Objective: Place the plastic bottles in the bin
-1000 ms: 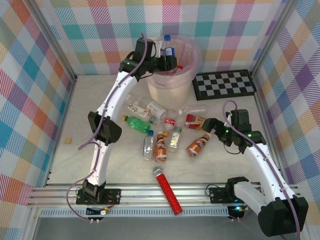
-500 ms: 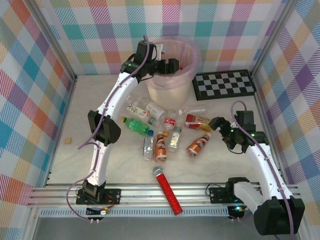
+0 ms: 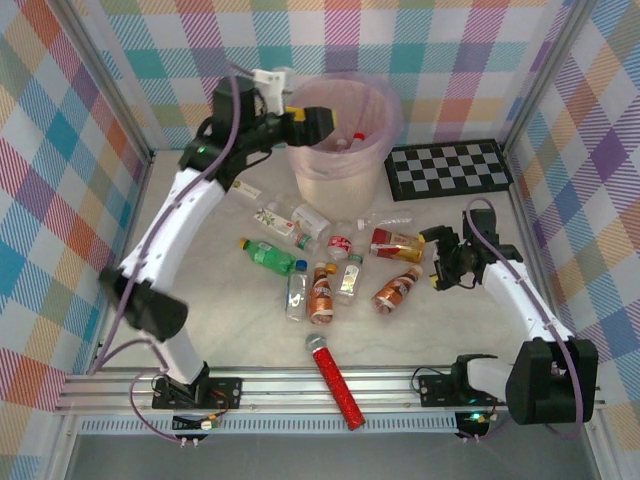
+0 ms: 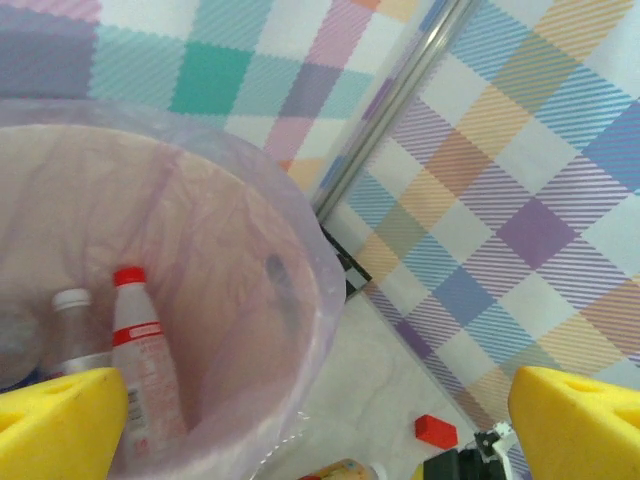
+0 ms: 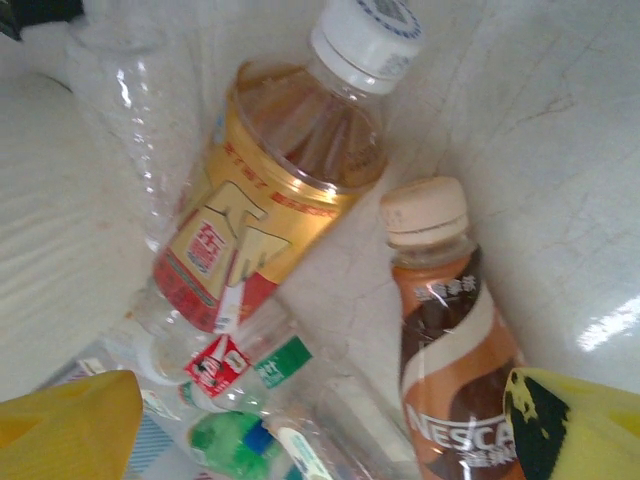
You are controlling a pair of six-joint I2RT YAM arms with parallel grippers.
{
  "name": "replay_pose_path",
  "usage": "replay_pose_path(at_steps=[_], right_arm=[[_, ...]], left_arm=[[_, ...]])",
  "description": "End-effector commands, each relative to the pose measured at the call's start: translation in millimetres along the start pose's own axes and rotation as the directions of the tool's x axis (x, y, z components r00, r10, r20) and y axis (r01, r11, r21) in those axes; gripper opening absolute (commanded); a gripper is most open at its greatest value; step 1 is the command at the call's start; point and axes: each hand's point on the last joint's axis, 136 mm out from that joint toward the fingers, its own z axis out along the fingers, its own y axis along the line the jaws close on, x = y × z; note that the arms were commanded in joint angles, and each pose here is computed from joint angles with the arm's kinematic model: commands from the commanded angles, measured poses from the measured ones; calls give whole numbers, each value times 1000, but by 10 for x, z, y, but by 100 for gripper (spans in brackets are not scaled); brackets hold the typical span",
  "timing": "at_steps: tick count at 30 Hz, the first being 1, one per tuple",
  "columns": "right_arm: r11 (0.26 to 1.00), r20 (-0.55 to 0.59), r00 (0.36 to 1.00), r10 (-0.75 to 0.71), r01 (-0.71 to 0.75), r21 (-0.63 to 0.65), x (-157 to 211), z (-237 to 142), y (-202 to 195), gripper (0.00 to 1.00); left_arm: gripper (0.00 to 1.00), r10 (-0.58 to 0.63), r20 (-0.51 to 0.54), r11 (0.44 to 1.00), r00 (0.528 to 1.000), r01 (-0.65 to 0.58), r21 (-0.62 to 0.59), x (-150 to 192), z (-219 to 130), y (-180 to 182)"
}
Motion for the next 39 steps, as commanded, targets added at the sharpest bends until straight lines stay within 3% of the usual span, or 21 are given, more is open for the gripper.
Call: replay_pose_path(at_steps=[1,8,13,17,24,33,37,39], right_arm=[[991,33,993,115,-113,-65,-124,5,246,92],[984,-35,984,176,-177,-34,-174,309,428,91],[979,-54,978,201,-202,-11,-213,501,489,91],[973,-64,971,231,-231,13,-191,653,462,90],[963,-52,963,263,-260,66,-157,881,388,89],[951,-35,955,295,-290,103,-192,1076,275,84],[950,-36,955,295,-289,115,-195,1124,256,79],[951,-39,955,293,-288,109,-193,1124,268,74]], left_arm=[[97,31,21,995,999,-29,-96,202,-331,158],[98,-116,-103,956,988,83,-280,1401,-862,609],[98,-241,-114,916,964,187,-355,2032,-1125,802],[98,-307,-97,883,947,245,-399,2335,-1286,905],[98,-250,-69,839,966,180,-514,2379,-1624,1050],[99,-253,-87,830,964,170,-532,2466,-1638,1097],[99,-282,-83,819,956,195,-540,2539,-1602,1139],[99,-352,-79,779,933,245,-577,2677,-1617,1214]])
